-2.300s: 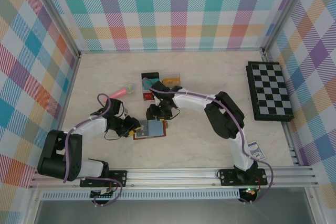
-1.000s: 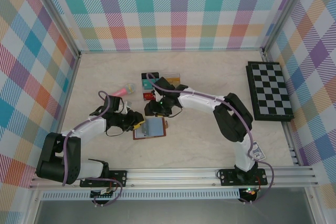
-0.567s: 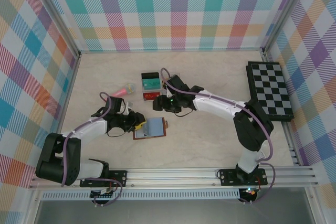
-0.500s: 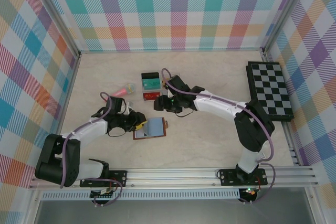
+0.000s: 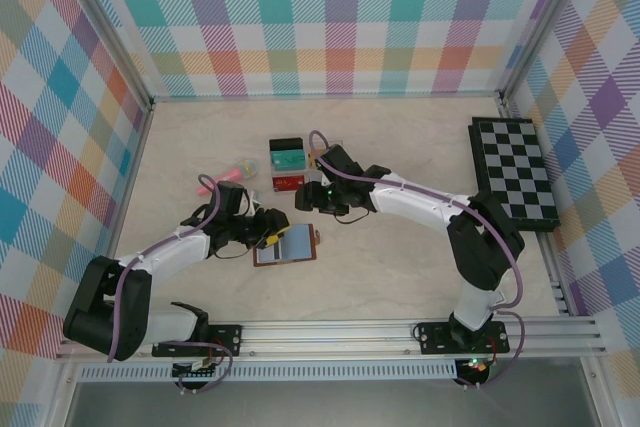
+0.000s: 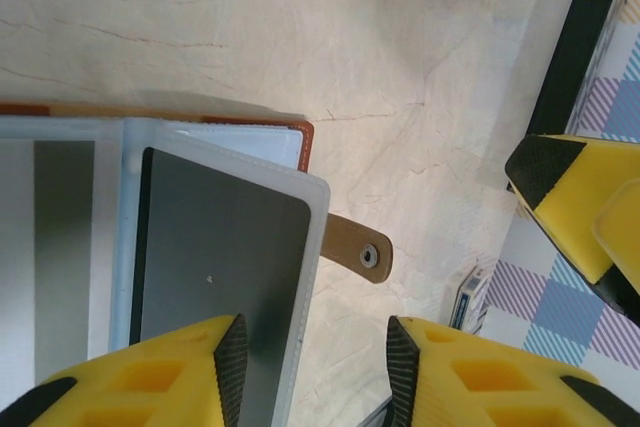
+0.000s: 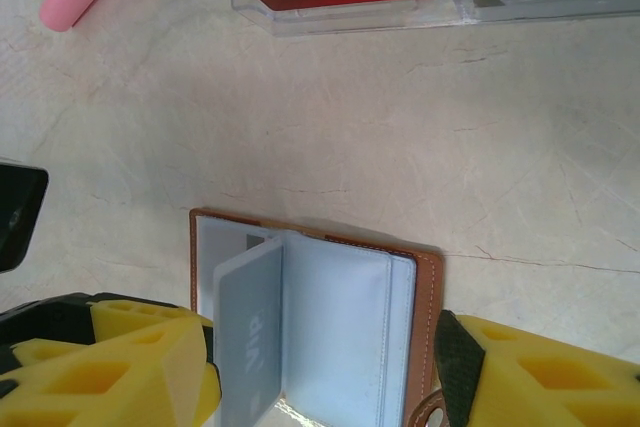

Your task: Take the credit cards out of the card holder

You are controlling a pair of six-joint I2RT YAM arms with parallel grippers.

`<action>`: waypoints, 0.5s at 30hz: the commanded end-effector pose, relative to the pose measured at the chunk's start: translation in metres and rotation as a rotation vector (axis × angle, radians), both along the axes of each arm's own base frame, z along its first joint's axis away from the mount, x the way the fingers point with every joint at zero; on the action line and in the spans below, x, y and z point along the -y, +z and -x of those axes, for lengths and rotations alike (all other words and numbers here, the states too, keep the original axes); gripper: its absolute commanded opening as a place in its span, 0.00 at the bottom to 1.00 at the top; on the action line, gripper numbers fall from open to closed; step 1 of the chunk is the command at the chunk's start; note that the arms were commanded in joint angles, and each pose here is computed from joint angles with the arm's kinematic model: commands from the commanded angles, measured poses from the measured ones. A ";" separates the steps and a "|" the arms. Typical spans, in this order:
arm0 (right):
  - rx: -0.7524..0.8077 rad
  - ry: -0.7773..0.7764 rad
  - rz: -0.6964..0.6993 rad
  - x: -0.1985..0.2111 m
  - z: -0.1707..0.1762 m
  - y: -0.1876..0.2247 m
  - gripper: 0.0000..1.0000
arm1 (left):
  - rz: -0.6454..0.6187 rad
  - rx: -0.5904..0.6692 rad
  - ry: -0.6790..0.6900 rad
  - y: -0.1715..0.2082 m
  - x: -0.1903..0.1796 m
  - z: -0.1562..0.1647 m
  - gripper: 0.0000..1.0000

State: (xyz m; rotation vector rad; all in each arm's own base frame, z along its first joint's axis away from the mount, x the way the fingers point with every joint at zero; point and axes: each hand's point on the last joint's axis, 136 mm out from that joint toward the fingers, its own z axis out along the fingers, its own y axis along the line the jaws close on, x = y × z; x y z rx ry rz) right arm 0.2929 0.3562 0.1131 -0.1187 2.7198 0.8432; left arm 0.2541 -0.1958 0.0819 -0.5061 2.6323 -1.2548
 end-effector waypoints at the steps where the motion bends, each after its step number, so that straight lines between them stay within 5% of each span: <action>1: 0.011 0.011 -0.028 -0.002 0.000 0.010 0.63 | -0.010 0.023 -0.004 0.003 0.002 -0.004 0.44; 15: -0.001 0.027 -0.029 -0.005 0.001 0.008 0.62 | 0.042 -0.008 -0.033 -0.007 0.019 -0.009 0.44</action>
